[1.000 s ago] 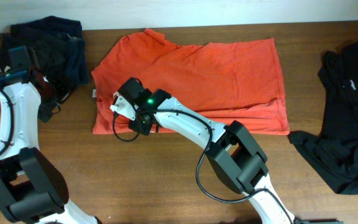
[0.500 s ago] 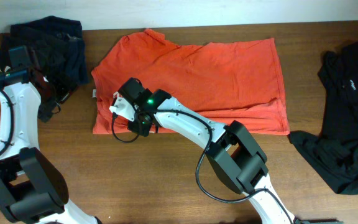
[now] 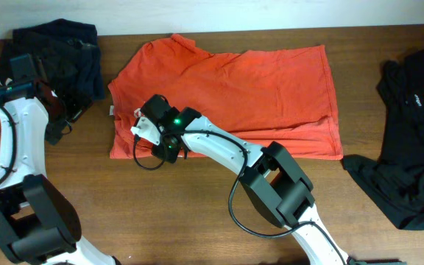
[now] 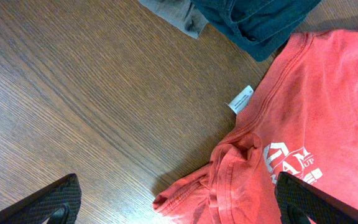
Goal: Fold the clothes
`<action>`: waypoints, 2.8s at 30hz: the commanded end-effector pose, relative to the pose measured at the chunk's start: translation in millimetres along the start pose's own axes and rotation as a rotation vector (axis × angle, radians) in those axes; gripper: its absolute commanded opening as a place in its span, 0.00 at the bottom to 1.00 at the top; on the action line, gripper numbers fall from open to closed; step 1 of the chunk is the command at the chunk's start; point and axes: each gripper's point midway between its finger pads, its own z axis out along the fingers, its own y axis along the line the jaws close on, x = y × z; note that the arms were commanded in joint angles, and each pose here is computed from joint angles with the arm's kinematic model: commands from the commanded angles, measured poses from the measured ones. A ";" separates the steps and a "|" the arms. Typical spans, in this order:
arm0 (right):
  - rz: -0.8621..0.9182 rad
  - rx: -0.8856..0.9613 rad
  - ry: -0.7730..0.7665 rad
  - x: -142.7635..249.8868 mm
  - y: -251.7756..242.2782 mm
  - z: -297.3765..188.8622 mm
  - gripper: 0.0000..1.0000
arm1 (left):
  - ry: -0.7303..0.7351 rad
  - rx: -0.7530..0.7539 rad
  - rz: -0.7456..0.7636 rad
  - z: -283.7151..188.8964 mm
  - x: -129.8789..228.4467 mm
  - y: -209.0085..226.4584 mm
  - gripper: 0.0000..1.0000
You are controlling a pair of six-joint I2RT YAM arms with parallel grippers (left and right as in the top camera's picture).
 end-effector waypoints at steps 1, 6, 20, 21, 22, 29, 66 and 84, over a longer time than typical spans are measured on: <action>0.012 -0.008 0.014 6.4 -0.9 7.6 0.17 | -0.035 0.006 -0.003 -11.6 -7.1 -1.2 0.99; 0.013 -0.004 0.004 4.3 -2.9 7.4 0.15 | -0.034 0.006 -0.002 -11.5 -6.8 -1.5 0.99; 0.023 0.016 -0.030 -8.7 -15.9 -5.2 0.13 | -0.034 0.006 -0.002 -11.5 -6.8 -1.5 0.99; 0.022 0.017 -0.032 -10.4 -16.3 -7.0 0.13 | -0.034 0.006 -0.002 -11.5 -6.8 -1.5 0.99; 0.022 0.018 -0.034 -11.9 -16.6 -8.3 0.13 | -0.035 0.006 -0.002 -11.5 -6.8 -1.6 0.99; 0.020 0.022 -0.044 -16.7 -17.8 -12.1 0.17 | -0.034 0.006 -0.002 -11.5 -6.8 -1.5 0.99; 0.327 0.294 -0.400 -42.6 -175.0 -51.7 0.77 | -0.030 0.005 -0.001 -11.5 -5.5 -1.6 0.99; 0.964 0.253 -0.366 45.6 -255.4 -213.7 0.95 | 0.134 0.273 0.483 -0.2 104.6 -139.8 0.99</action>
